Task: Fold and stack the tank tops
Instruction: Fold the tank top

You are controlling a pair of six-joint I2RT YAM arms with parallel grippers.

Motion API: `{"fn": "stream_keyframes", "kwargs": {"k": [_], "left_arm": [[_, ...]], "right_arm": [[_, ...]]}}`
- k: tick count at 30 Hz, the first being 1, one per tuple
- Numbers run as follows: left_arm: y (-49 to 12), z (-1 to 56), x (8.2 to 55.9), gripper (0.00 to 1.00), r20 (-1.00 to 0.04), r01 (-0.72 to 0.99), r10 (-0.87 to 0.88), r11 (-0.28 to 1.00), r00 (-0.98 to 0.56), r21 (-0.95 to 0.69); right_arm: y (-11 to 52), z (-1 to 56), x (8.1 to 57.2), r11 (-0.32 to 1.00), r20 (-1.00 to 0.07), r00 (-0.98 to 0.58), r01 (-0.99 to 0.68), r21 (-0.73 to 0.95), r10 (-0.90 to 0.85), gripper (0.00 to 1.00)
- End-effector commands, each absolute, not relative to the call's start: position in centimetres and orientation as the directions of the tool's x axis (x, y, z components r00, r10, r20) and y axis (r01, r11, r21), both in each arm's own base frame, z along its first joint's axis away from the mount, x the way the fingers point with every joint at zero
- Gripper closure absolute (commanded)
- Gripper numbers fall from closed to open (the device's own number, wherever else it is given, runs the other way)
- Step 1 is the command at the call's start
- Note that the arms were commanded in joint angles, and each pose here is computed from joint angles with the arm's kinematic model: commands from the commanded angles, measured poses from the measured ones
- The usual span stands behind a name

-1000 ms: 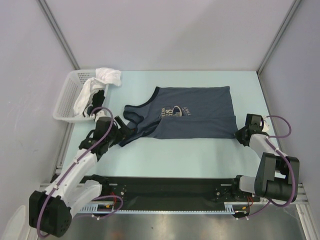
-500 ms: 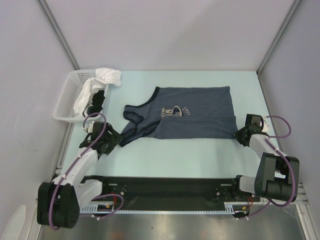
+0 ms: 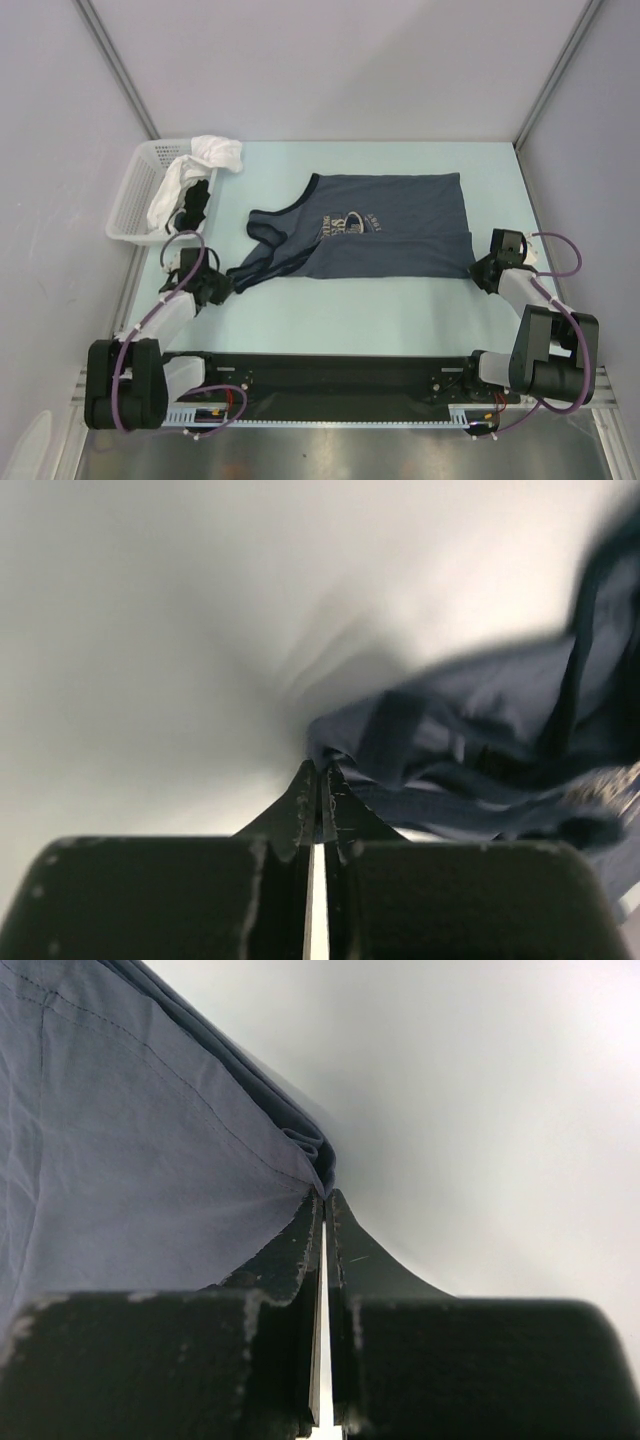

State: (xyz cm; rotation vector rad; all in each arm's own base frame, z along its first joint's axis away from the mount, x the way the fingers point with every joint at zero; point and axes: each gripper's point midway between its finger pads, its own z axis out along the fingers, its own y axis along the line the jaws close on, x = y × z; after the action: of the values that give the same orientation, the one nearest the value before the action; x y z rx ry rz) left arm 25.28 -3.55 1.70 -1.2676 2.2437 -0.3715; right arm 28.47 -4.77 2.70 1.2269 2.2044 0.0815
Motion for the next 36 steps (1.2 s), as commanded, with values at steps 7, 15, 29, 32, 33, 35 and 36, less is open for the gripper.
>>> {"fn": "stream_keyframes", "kwargs": {"k": [7,15,29,32,33,35,36], "left_arm": [[1.5,6.4,30.3,0.78,-0.326,-0.727,-0.904,0.418,-0.276,-0.545],[2.2,7.8,31.9,0.69,-0.332,-0.731,-0.915,0.386,-0.228,-0.563],[-5.7,17.2,37.1,0.0,-0.661,-0.182,-0.555,0.817,-0.505,-0.548],[-9.5,18.4,39.1,0.0,-0.7,-0.064,-0.43,0.873,-0.571,-0.484],[-10.5,20.1,40.2,0.0,-0.729,-0.017,-0.397,0.884,-0.557,-0.468],[-12.5,18.7,41.8,0.0,-0.715,0.005,-0.36,0.891,-0.6,-0.453],[-13.2,20.0,43.3,0.0,-0.73,0.027,-0.358,0.889,-0.582,-0.458]], "right_arm": [[-5.2,2.8,28.4,0.564,-0.492,-0.372,0.757,0.329,0.787,1.0],[-5.2,2.7,28.3,0.565,-0.491,-0.375,0.759,0.325,0.786,1.0],[-7.3,5.0,26.5,0.513,-0.538,-0.334,0.829,0.223,0.774,0.23],[-6.8,7.5,28.4,0.564,-0.572,-0.326,0.768,0.304,0.753,0.05],[-6.6,8.2,29.0,0.608,-0.593,-0.352,0.731,0.31,0.724,0.05],[-6.7,10.5,31.0,0.642,-0.636,-0.332,0.685,0.345,0.696,0.04],[-6.7,11.0,31.7,0.669,-0.65,-0.348,0.66,0.342,0.675,0.05]]}}
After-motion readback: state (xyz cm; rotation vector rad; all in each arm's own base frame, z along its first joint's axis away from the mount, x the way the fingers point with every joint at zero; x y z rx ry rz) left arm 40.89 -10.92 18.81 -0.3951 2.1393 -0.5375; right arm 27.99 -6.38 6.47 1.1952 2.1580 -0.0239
